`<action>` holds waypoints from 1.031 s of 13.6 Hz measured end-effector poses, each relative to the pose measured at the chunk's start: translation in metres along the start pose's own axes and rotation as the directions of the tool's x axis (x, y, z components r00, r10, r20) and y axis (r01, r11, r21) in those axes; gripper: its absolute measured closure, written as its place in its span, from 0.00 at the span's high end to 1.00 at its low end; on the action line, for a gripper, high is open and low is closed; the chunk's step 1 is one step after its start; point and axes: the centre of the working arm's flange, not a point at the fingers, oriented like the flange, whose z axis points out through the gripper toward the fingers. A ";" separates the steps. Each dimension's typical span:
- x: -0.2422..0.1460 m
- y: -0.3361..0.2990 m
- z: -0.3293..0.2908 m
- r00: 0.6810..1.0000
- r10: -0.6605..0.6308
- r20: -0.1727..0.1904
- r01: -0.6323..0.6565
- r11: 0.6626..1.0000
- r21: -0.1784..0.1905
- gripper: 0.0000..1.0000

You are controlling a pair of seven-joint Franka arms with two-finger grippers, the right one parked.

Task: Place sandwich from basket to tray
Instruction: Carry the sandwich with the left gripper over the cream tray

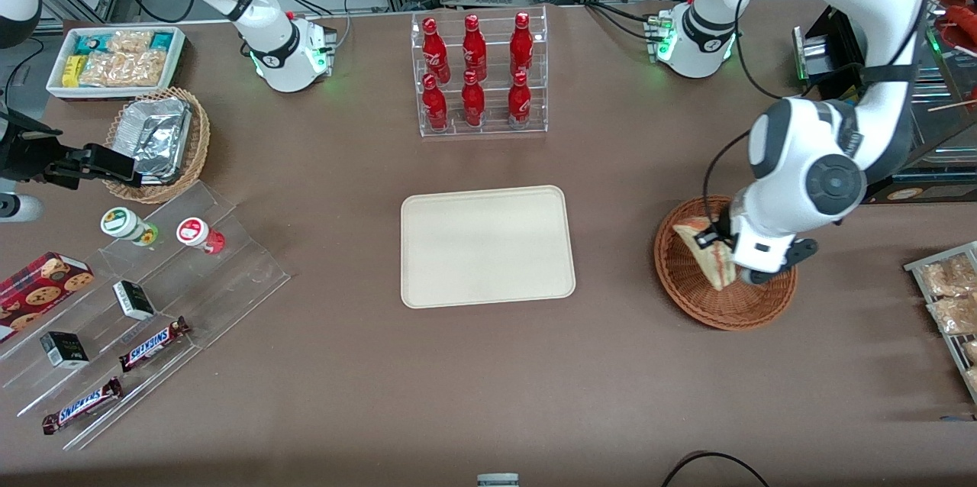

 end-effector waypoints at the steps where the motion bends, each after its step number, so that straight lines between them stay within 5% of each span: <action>1: -0.012 0.016 -0.002 0.999 0.034 -0.002 -0.034 0.999 0.004 0.15; 7: -0.100 0.132 0.001 0.970 0.243 -0.011 -0.243 0.970 0.021 0.15; 14: -0.202 0.284 0.048 0.953 0.302 0.015 -0.303 0.953 0.024 0.15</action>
